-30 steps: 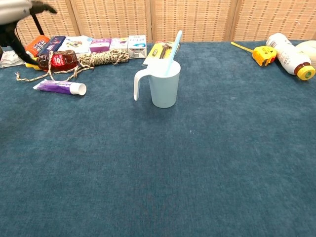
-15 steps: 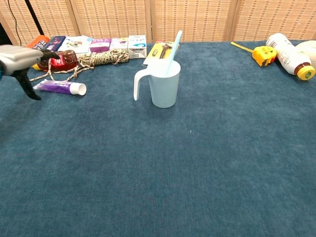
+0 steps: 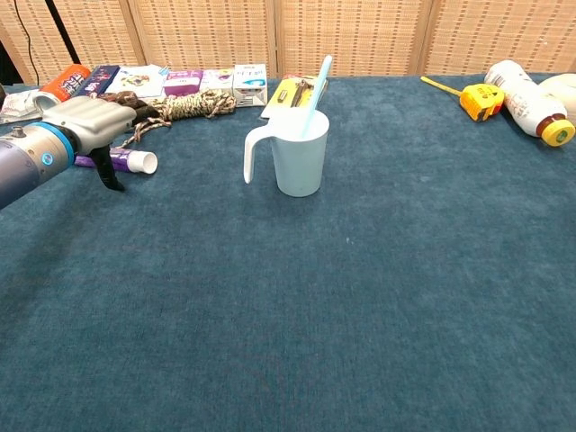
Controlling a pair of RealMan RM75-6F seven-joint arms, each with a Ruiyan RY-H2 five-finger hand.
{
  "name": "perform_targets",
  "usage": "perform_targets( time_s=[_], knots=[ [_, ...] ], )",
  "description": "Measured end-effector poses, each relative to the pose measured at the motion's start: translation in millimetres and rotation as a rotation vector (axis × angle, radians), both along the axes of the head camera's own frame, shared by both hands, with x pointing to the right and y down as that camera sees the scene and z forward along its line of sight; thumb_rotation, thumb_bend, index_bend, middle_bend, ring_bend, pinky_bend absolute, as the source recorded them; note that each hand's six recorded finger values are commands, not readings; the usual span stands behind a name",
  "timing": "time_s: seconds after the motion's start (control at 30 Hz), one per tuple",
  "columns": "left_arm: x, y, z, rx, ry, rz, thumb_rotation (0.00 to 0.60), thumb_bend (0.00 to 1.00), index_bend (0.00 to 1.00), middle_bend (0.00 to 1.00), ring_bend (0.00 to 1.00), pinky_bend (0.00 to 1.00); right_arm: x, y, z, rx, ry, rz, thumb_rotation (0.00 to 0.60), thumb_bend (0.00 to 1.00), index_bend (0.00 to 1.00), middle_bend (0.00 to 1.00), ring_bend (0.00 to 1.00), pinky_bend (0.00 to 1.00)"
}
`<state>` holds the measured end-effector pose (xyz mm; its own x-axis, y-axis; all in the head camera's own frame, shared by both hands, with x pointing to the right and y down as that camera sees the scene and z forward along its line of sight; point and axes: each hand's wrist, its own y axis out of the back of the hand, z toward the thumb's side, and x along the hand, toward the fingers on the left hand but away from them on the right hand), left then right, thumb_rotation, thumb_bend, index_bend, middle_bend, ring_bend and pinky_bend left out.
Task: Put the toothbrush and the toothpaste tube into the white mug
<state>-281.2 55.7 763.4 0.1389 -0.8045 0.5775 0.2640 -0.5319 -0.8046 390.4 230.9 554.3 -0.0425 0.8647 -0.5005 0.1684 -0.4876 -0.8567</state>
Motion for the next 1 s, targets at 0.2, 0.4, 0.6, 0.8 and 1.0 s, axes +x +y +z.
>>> perform_targets(
  time_s=[0.2, 0.4, 0.6, 0.8, 1.0],
  knots=[
    [9.4, -1.7, 1.2, 0.014, 0.006, 0.007, 0.600, 0.12, 0.25, 0.04, 0.13, 0.30, 1.0, -0.5, -1.1, 0.005, 0.000, 0.003, 0.600, 0.00, 0.00, 0.00, 0.00, 0.00],
    [15.0, 0.1, 2.2, 0.024, -0.003, 0.030, 0.600, 0.21, 0.43, 0.21, 0.26, 0.40, 1.0, -0.4, -2.0, 0.008, -0.002, 0.003, 0.600, 0.00, 0.00, 0.00, 0.00, 0.00],
    [14.2, 3.7, 6.4, 0.016, -0.026, 0.034, 0.600, 0.23, 0.45, 0.23, 0.27, 0.42, 0.9, -0.2, -2.3, 0.007, -0.003, 0.003, 0.600, 0.00, 0.00, 0.00, 0.00, 0.00],
    [14.7, 5.3, 6.5, 0.028, -0.036, 0.039, 0.600, 0.27, 0.62, 0.40, 0.41, 0.51, 0.8, -0.1, -3.1, 0.010, -0.004, 0.002, 0.600, 0.00, 0.00, 0.00, 0.00, 0.00],
    [15.0, 7.2, 3.8, 0.071, -0.037, 0.057, 0.600, 0.37, 0.78, 0.54, 0.55, 0.64, 0.6, 0.0, -3.5, 0.011, -0.003, -0.001, 0.600, 0.00, 0.00, 0.00, 0.00, 0.00]
  ],
)
